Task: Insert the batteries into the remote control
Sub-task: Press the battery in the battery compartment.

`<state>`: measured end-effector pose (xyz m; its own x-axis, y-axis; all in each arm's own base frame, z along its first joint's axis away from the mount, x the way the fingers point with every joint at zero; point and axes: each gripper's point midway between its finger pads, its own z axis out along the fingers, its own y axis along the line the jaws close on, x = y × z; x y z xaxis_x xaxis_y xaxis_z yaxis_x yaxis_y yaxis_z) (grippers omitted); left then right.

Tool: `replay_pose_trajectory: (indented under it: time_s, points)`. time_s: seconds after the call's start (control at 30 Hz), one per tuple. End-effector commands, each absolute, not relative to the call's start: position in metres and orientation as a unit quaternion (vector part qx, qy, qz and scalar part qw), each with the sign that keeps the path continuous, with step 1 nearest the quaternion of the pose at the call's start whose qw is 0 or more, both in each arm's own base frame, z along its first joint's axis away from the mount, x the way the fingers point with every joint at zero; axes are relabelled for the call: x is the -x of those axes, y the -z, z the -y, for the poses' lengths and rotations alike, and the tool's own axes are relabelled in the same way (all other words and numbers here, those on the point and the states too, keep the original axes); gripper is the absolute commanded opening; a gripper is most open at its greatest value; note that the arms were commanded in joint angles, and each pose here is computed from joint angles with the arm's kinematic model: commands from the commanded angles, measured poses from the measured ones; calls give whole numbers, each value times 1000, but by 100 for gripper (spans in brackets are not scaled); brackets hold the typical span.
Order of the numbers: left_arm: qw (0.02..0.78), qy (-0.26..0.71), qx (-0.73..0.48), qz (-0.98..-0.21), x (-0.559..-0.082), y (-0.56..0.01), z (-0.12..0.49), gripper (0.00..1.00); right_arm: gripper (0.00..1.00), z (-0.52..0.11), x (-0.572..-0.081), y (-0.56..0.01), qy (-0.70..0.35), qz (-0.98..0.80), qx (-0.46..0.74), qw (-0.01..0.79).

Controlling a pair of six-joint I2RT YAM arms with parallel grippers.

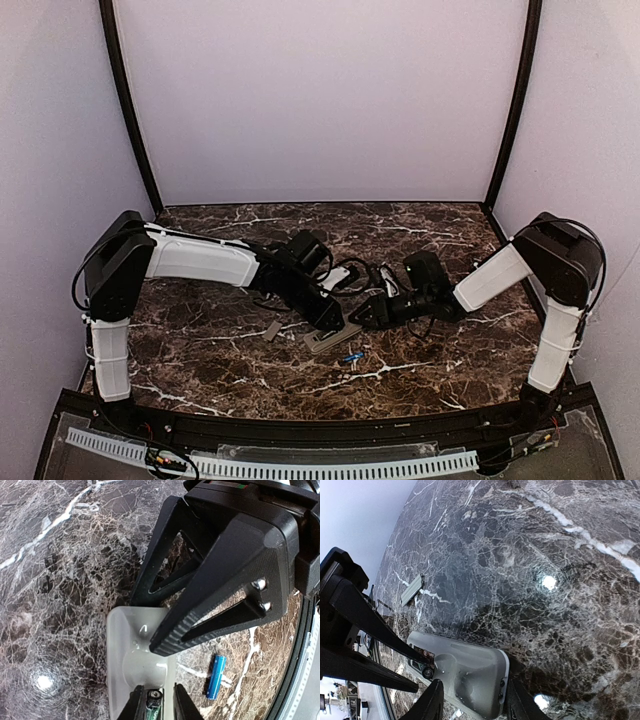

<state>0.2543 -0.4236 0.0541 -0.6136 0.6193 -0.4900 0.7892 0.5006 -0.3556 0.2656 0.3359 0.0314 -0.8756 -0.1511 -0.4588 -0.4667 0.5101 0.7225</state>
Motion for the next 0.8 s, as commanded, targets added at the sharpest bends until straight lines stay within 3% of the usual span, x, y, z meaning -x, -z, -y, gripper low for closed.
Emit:
replay_pose_trajectory:
  time_s: [0.0, 0.4, 0.77]
  points:
    - [155, 278, -413, -853, -253, -61, 421, 20, 42, -323, -256, -7, -429, -876, 167, 143]
    - [148, 262, -413, -859, -251, -50, 412, 19, 46, -325, -255, -1, -426, -877, 177, 135]
    - [140, 258, -417, -860, -245, -45, 409, 7, 44, -318, -253, 21, -391, -894, 180, 125]
